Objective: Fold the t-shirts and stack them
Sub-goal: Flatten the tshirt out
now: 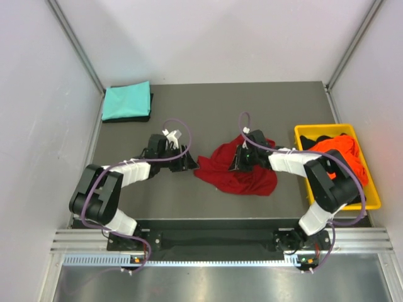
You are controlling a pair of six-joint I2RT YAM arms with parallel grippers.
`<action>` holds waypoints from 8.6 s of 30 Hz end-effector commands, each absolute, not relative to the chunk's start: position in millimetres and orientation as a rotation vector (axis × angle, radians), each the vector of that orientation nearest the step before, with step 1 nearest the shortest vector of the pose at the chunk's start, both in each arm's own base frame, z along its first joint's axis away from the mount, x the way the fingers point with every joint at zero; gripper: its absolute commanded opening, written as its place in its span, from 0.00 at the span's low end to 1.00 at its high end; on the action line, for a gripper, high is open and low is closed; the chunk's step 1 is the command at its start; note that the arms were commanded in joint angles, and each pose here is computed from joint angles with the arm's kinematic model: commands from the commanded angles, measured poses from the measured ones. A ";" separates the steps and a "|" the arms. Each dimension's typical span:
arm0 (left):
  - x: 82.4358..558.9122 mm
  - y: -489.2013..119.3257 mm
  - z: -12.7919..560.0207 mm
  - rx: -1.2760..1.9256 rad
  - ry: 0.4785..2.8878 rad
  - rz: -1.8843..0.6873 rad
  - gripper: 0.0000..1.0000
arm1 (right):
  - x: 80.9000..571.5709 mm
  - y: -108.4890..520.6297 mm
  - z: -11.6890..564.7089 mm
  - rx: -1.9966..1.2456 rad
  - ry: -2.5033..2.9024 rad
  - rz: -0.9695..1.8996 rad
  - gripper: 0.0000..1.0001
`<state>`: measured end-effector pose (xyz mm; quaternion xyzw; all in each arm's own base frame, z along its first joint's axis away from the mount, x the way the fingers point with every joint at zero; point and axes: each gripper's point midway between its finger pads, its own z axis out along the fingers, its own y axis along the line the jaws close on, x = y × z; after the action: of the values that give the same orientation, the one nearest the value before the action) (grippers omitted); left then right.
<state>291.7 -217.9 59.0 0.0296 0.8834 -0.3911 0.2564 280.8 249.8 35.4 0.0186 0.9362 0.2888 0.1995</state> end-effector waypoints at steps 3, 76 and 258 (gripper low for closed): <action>300.6 -218.2 61.1 0.128 2.335 -1.044 0.61 | 310.8 223.1 21.3 0.118 2.598 0.771 0.17; 303.9 -255.0 74.8 0.220 2.083 -1.019 0.55 | 300.7 99.6 141.0 0.390 2.294 0.522 0.61; 237.5 -74.4 232.1 -0.304 2.190 -0.516 0.00 | 298.6 126.2 144.4 0.270 2.223 0.653 0.17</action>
<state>252.8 -94.4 262.2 -0.1192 0.8551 -0.2640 0.4300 322.7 115.4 157.0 0.1009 0.8751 0.2338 0.4115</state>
